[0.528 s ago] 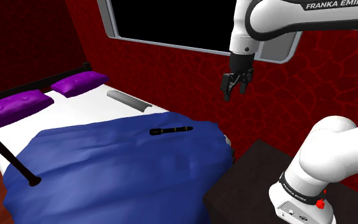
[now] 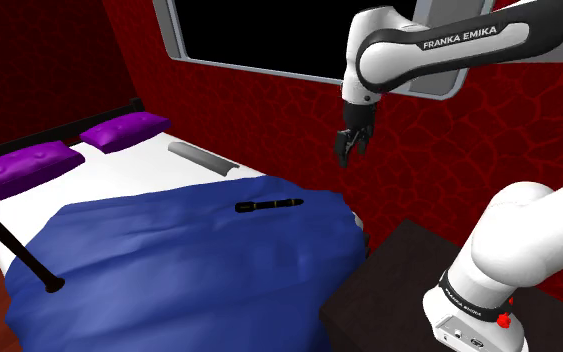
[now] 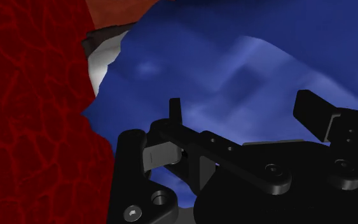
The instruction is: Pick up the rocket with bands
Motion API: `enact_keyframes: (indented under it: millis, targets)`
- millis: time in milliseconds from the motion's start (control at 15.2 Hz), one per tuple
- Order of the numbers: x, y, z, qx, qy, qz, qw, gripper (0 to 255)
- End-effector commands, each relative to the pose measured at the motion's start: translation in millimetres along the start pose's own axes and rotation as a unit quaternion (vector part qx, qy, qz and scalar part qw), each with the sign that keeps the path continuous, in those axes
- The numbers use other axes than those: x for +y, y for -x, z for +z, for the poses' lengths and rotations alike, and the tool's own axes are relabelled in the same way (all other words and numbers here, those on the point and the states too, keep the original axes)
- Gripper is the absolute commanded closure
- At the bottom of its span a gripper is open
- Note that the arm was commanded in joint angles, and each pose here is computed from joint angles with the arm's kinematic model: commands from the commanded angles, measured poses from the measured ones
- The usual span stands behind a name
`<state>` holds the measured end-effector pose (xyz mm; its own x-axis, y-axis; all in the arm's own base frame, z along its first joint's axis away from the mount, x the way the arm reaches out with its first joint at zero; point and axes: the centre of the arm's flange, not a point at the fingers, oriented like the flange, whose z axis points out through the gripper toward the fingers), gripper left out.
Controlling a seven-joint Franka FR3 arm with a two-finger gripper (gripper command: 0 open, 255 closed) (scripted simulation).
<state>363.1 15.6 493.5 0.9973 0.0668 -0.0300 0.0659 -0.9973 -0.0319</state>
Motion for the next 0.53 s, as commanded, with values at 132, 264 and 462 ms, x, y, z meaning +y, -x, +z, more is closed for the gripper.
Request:
enact_keyframes:
  millis: [132,264,462]
  targets:
    - [12.3,-34.8,36.6,0.003,0.007,-0.053,0.9986,0]
    - [16.6,-53.4,54.2,0.004,0.010,-0.078,0.9969,0]
    - [21.5,-81.6,80.4,0.006,0.015,-0.116,0.9931,0]
